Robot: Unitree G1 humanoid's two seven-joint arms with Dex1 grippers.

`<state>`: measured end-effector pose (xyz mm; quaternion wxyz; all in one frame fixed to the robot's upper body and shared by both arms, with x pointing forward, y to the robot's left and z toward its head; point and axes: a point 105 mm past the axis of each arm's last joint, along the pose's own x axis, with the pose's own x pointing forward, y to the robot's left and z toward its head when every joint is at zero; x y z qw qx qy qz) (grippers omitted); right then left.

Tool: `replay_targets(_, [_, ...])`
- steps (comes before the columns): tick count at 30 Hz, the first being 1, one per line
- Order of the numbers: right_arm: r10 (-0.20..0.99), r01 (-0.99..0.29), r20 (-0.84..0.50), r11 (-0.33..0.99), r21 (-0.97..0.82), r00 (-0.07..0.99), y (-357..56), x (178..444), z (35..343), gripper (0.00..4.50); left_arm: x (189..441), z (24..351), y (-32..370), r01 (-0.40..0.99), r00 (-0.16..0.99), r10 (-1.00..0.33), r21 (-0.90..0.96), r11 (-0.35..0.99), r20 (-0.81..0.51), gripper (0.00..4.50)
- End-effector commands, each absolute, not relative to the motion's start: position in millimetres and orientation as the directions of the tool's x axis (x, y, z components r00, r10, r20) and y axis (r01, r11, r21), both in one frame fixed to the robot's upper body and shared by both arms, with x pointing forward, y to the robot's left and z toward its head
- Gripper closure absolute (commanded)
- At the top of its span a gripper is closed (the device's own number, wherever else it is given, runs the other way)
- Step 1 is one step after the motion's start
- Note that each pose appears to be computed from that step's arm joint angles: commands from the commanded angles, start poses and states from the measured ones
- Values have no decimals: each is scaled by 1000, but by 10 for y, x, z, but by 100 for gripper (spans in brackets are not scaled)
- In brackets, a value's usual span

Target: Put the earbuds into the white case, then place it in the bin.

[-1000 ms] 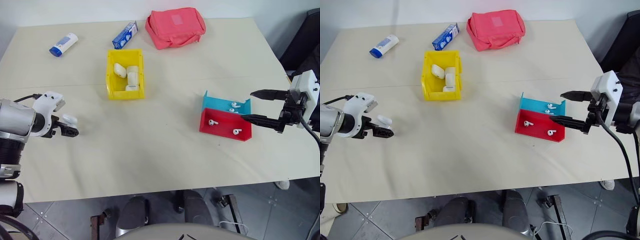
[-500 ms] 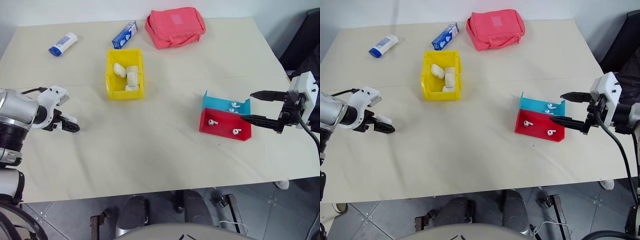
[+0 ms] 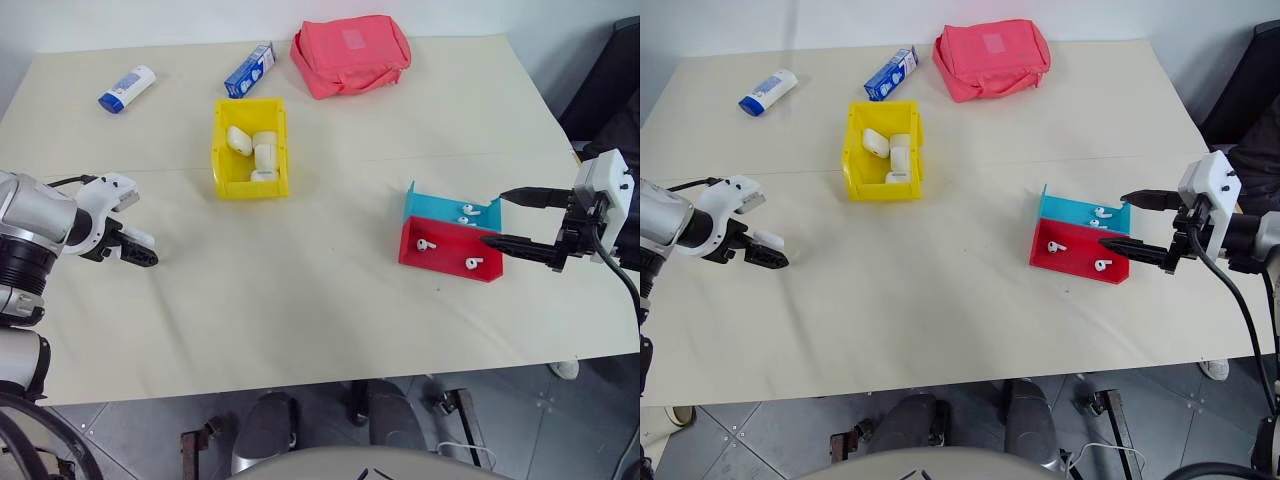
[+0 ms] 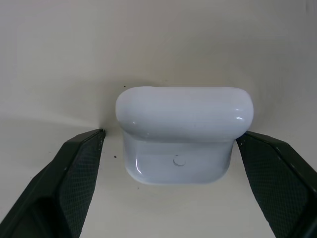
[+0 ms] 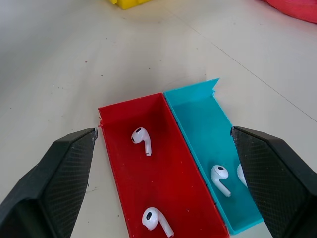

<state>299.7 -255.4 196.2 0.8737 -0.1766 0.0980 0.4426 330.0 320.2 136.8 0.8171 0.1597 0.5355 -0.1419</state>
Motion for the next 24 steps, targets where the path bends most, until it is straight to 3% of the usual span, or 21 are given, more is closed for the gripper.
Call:
replay_targets(1, [733, -792, -304, 544, -275, 609, -2576, 2968, 2116, 0, 3247, 1355, 3255, 397, 357, -37, 116, 910, -933, 65])
replay_targets(5, [731, -790, -304, 546, -277, 612, -2581, 2970, 2117, 0, 3224, 1361, 3272, 385, 351, -28, 117, 915, -936, 170])
replay_targets(12, [729, -787, -301, 547, -284, 615, -2584, 2983, 2132, 0, 3266, 1415, 3271, 365, 406, -31, 131, 922, -913, 170])
replay_targets(14, [728, -787, -302, 547, -285, 615, -2590, 2986, 2139, 0, 3429, 1527, 3131, 409, 514, -104, 136, 902, -851, 170])
replay_targets(16, [728, -786, -302, 545, -291, 616, -2591, 2998, 2171, 0, 3577, 1705, 2783, 555, 622, -298, 139, 820, -724, 170])
replay_targets(20, [727, -786, -304, 540, -301, 616, -2598, 3004, 2215, 0, 3604, 1892, 2412, 678, 659, -521, 129, 724, -542, 170])
replay_targets(24, [726, -784, -301, 540, -306, 618, -2603, 2996, 2256, 0, 3578, 2174, 1972, 802, 597, -745, 188, 567, -297, 170])
